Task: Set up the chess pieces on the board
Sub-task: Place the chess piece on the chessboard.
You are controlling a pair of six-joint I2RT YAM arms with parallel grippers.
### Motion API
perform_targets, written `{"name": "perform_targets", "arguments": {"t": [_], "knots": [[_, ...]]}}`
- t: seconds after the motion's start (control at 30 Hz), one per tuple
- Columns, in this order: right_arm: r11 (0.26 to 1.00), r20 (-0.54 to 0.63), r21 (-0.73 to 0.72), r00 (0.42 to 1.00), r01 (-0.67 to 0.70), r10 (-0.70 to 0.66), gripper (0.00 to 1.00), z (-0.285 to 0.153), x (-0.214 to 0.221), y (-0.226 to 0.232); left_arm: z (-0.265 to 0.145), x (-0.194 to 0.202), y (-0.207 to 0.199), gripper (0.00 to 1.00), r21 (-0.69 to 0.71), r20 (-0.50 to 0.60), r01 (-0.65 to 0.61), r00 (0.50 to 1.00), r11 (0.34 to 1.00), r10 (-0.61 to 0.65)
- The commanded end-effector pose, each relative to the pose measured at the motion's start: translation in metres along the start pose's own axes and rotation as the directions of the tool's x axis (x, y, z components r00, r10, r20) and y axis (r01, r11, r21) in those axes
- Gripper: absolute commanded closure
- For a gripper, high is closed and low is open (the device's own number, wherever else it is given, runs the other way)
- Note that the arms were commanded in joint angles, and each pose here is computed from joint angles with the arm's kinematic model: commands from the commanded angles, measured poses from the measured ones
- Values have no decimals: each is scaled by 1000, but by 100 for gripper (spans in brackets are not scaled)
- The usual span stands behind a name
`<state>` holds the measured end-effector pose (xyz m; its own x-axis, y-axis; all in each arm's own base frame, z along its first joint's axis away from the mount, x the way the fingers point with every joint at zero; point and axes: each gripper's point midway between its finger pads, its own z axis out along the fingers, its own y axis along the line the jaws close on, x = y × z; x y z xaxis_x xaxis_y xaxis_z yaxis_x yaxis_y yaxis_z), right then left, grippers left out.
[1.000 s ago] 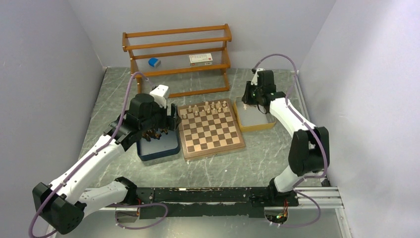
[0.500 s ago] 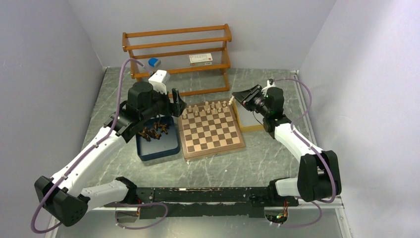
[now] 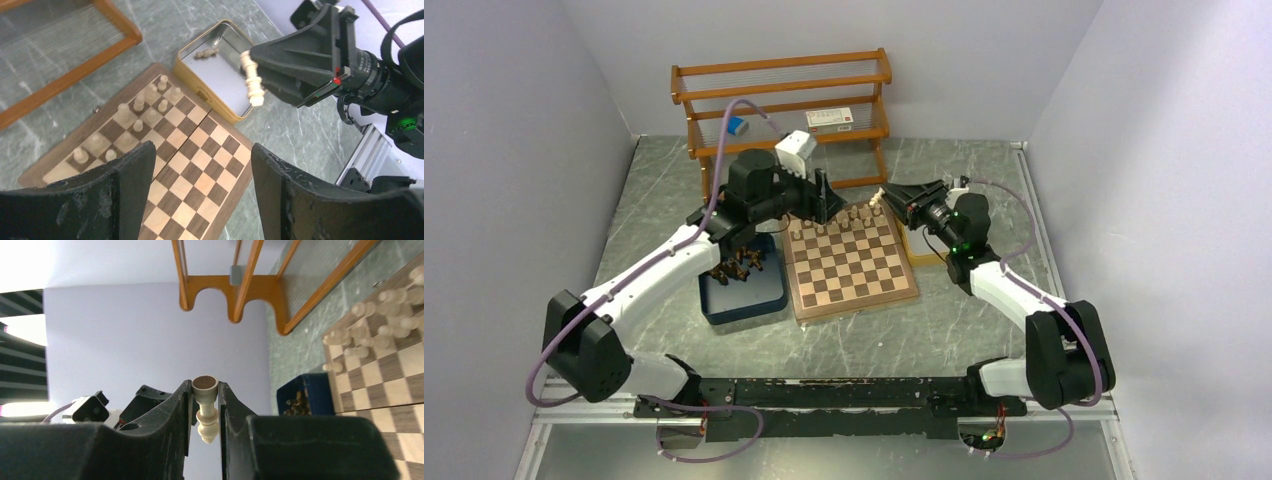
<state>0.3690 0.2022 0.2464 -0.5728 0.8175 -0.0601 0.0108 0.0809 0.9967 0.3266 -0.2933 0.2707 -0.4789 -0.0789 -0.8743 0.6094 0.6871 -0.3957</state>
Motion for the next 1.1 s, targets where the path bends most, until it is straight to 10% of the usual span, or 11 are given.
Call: {"name": "perform_targets", "arguments": {"t": [0.0, 0.57, 1.07], "knots": [[988, -11, -51, 989, -147, 146, 82, -1, 5, 6, 12, -33, -23, 29, 49, 115, -233, 967, 971, 227], [964, -67, -58, 964, -260, 256, 82, 3, 20, 1, 7, -16, -65, 32, 50, 413, -858, 484, 511, 772], [954, -92, -68, 954, -292, 285, 82, 5, 22, -1, 34, 6, -74, 44, -22, 384, -929, 333, 370, 861]]}}
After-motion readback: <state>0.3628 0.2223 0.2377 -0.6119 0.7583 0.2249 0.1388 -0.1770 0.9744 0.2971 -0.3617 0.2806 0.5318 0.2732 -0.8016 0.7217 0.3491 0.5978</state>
